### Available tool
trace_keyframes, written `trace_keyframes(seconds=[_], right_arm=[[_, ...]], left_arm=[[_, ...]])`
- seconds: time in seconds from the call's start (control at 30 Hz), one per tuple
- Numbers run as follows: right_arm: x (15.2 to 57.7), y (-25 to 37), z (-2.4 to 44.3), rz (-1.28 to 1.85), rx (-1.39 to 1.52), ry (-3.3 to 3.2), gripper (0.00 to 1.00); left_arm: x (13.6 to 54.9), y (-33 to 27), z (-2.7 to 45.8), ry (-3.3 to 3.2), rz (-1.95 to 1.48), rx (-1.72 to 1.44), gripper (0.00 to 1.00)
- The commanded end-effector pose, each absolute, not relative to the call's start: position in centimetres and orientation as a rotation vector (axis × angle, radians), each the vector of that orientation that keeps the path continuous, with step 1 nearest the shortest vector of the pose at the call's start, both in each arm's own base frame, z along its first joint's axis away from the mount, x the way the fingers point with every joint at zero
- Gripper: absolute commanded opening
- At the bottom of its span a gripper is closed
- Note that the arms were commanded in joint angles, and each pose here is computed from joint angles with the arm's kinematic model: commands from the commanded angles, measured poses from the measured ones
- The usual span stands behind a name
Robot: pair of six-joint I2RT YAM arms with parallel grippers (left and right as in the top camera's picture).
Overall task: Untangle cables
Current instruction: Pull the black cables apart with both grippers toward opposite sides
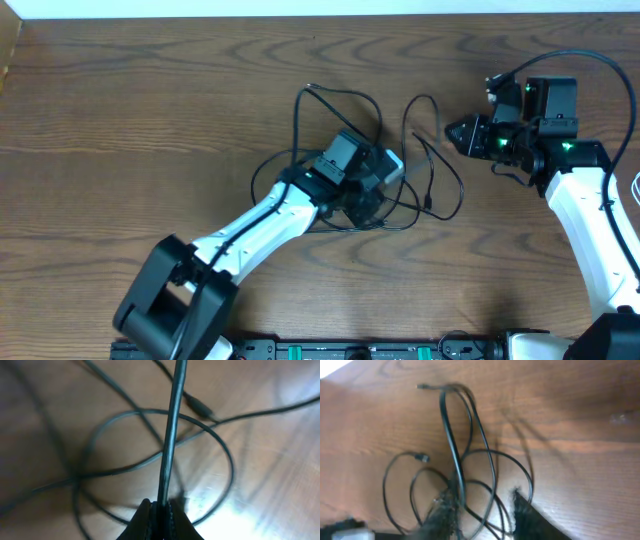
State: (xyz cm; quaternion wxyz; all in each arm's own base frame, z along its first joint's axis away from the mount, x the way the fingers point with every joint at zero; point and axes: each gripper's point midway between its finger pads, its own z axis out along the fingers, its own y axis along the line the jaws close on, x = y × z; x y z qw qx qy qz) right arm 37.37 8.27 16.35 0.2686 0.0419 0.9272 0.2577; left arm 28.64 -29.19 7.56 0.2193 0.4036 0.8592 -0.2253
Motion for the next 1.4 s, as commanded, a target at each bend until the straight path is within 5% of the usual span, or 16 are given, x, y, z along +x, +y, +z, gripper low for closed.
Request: trace_keyframes(seconds=[0.0,0.23,0.73,0.83,0.93,1.2,1.37], right_arm=[[36.6,9.0,16.4,0.734,0.086,2.527,0.52],[32.8,10.5,15.4,0.850,-0.094,2.634,0.73],[34.8,11.0,8.8,0.555,-0.173,2.516,0.78],[34.5,12.8,10.1,0.698,-0.237,2.469,0.90],[33.5,14.5,12.7,0.844,-0.319,2.412,0.92],[31.3,8.2,18.2,0.377,-0.235,2.371,0.99],[32.2,8.4,16.6,0.358,-0.238,2.355,0.98]], left_arm=[[31.3,-27.4,10.9,2.342,-0.546,0.960,0.07],[32.9,-25.6,11.9,2.384,-0.565,0.780,0.07],[31.0,-28.0,13.9,2.349,-0.831,0.787,0.08],[30.9,-27.6,14.3,2.337,-0.807,0.800,0.07],[31.6,-26.7,13.9,2.360,-0.729,0.766,0.08],[32.2,-25.8,13.7,2.373,-0.700,0.734,0.07],[31.4,-26.6,14.2,2.359,-0.793,0.766,0.08]])
